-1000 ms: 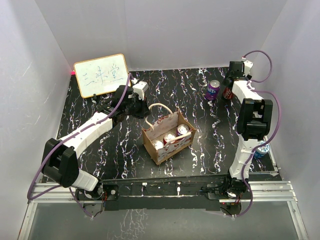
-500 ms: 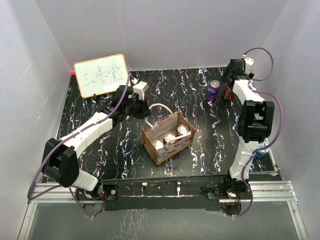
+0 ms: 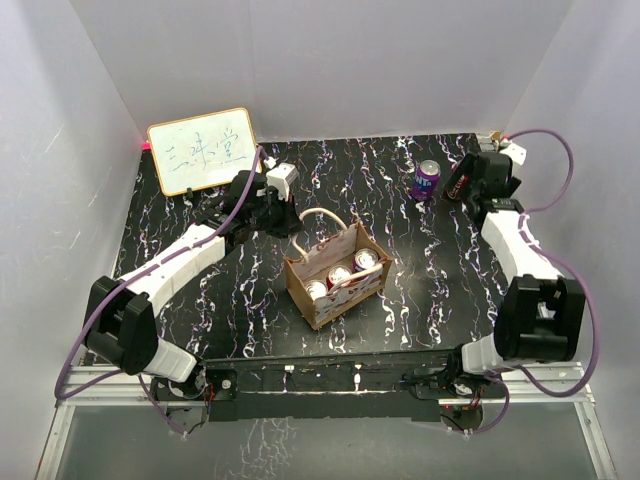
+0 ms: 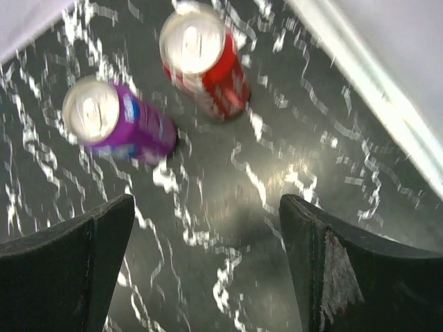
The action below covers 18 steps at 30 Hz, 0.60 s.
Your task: Take the beverage out of the canvas bag
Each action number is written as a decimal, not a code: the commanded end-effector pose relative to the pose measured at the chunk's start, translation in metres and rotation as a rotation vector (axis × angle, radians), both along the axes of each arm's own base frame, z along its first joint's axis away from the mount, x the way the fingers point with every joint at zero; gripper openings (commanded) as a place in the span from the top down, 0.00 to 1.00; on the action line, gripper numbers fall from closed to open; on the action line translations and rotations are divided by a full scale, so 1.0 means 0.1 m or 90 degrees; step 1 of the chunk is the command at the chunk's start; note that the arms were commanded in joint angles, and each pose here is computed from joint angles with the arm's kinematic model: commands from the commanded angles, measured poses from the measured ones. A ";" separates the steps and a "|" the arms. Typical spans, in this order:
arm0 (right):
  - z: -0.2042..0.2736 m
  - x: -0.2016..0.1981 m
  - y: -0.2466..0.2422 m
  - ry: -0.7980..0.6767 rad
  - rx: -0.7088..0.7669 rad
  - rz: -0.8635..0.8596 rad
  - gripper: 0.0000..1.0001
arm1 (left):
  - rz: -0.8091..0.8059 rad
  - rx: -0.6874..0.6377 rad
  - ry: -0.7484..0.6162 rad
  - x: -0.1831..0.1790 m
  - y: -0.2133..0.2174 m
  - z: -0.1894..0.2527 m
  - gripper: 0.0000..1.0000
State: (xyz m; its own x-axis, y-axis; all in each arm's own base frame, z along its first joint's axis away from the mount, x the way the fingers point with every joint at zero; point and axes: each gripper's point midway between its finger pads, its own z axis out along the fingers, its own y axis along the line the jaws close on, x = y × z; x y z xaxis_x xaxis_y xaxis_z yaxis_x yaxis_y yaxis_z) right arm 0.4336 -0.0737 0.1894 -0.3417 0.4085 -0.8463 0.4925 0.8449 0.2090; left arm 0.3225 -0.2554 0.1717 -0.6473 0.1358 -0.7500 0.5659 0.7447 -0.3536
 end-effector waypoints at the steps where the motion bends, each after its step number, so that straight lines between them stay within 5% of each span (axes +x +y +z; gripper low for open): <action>1: -0.06 -0.20 0.39 -0.023 0.078 0.100 0.11 | -0.032 -0.031 0.003 -0.05 -0.12 0.15 1.00; 11: 0.36 -0.61 1.43 -0.067 0.215 0.421 0.11 | -0.043 -0.039 -0.006 -0.07 -0.13 0.19 1.00; 18: 0.70 -0.93 2.54 -0.050 0.167 0.609 0.11 | -0.024 -0.031 -0.009 -0.04 -0.09 0.18 1.00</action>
State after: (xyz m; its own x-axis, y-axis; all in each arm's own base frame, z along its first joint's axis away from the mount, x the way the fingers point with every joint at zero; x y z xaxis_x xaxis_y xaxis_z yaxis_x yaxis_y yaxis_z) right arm 0.3590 0.1190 0.2147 -0.6048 0.2901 -0.7417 -0.1821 0.8563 0.4834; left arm 0.3183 -0.2622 0.1760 -0.6459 0.1341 -0.7516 0.5910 0.7110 -0.3810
